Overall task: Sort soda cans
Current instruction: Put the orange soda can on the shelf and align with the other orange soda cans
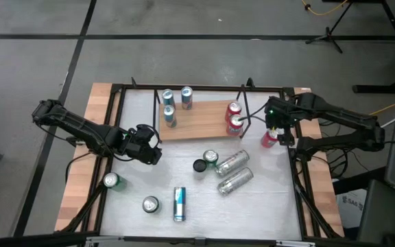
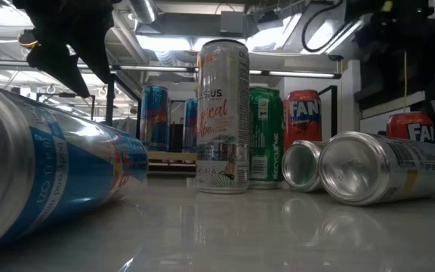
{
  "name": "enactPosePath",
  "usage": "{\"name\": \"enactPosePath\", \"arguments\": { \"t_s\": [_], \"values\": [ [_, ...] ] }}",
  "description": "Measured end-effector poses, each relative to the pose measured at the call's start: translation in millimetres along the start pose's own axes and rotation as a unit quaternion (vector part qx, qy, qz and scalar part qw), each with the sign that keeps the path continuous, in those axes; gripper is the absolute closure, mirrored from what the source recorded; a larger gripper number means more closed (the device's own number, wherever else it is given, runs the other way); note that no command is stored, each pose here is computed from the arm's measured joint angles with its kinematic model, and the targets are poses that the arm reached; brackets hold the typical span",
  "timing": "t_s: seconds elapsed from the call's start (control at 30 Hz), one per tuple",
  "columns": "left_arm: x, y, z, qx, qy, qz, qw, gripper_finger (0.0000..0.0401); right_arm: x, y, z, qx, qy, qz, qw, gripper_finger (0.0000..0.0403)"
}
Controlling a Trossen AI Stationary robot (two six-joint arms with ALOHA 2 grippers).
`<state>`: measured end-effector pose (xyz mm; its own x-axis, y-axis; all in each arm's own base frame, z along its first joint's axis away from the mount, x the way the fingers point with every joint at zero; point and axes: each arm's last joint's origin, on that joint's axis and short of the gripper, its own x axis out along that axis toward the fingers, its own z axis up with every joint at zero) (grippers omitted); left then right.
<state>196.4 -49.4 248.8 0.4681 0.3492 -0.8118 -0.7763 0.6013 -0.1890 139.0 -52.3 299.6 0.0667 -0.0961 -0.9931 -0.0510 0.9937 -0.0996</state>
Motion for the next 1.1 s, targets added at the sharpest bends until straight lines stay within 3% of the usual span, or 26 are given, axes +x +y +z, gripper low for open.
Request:
{"name": "enactPosePath", "arguments": {
  "t_s": [0.13, 0.47, 1.1],
  "values": [
    [0.0, 0.0, 0.0, -0.009, 0.000, 0.000, 1.000, 0.0066, 9.3, 0.9, -2.2, -0.050, 0.021, -0.001, 0.999, 0.0036],
    [0.0, 0.0, 0.1, -0.009, 0.000, 0.000, 1.000, 0.0066, 31.6, 2.4, -2.1, -0.093, 0.032, 0.002, 0.995, 0.0036],
    [0.0, 0.0, 0.1, -0.009, 0.000, 0.000, 1.000, 0.0066, 59.8, 5.1, -3.7, -0.131, 0.038, 0.007, 0.991, 0.0036]
  ]
}}
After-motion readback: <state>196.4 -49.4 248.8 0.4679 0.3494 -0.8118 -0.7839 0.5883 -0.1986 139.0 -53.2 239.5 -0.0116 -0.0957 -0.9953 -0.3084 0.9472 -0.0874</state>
